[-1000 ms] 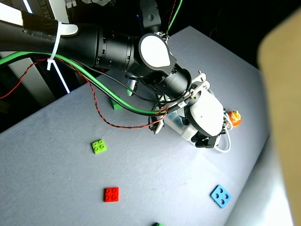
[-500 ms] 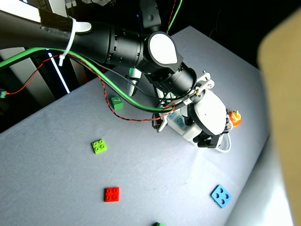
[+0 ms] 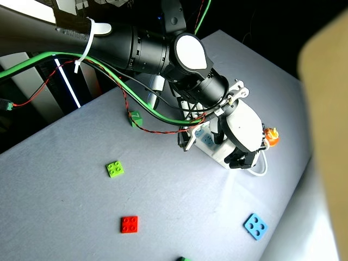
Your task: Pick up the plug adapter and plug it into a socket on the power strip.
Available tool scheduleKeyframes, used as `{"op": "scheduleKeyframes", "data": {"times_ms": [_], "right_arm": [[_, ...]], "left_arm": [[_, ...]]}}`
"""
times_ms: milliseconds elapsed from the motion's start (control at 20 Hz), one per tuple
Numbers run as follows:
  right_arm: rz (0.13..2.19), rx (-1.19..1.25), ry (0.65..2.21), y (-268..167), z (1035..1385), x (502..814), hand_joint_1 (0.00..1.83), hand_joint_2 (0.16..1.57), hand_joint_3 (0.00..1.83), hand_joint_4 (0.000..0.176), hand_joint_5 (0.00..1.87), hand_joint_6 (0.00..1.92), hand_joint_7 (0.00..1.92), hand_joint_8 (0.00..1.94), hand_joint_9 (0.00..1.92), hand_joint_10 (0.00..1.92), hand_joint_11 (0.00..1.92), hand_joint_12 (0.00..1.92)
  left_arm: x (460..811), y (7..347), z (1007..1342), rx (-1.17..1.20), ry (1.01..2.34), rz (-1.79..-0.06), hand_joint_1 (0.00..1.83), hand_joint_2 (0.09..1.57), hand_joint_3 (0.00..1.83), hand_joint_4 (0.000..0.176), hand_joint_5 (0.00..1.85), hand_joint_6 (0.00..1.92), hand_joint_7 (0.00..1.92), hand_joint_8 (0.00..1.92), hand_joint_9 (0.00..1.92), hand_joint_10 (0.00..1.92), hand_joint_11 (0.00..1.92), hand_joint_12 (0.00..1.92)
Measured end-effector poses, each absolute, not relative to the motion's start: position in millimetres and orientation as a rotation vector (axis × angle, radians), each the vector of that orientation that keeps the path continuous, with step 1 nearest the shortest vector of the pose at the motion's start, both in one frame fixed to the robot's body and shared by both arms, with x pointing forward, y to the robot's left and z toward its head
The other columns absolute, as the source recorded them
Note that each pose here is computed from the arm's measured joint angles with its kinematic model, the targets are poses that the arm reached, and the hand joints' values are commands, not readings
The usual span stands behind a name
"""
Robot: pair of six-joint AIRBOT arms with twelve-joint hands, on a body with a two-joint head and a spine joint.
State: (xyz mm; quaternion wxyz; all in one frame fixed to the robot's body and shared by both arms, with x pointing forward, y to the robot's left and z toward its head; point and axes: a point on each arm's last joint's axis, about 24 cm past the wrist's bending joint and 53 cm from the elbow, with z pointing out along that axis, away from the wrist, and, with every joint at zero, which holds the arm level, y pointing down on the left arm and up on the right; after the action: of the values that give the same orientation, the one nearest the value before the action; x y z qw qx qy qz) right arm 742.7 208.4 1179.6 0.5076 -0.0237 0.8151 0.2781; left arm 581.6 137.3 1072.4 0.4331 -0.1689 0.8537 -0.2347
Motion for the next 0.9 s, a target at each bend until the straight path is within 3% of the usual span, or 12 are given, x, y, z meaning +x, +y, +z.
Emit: {"op": "scheduleKeyframes", "data": {"times_ms": [650, 850, 900], "right_arm": [[0.686, -0.081, 1.964, 207.0, 1174.0, 740.1, 1.26, 1.07, 0.0, 0.0, 1.03, 0.78, 1.15, 0.85, 1.28, 0.09, 0.73, 1.11], [0.69, -0.076, 1.965, 205.7, 1173.7, 740.8, 1.25, 1.09, 0.0, 0.0, 0.98, 0.87, 1.11, 0.91, 1.25, 0.07, 0.68, 1.17], [0.691, -0.076, 1.965, 205.9, 1173.7, 740.7, 1.23, 1.11, 0.0, 0.0, 0.92, 0.97, 1.06, 0.98, 1.19, 0.05, 0.61, 1.2]], "left_arm": [[581.6, 137.2, 1072.3, -0.421, 2.127, -0.585, 0.0, 1.14, 0.0, 0.0, 0.02, 0.01, 0.0, 0.0, 0.0, 0.0, 0.0, 0.0], [581.9, 136.7, 1073.2, -0.423, 2.126, -0.588, 0.0, 1.13, 0.0, 0.0, 0.0, 0.0, 0.0, 0.0, 0.0, 0.0, 0.0, 0.0], [581.9, 136.7, 1073.2, -0.423, 2.126, -0.588, 0.0, 1.13, 0.0, 0.0, 0.0, 0.0, 0.0, 0.0, 0.0, 0.0, 0.0, 0.0]]}}
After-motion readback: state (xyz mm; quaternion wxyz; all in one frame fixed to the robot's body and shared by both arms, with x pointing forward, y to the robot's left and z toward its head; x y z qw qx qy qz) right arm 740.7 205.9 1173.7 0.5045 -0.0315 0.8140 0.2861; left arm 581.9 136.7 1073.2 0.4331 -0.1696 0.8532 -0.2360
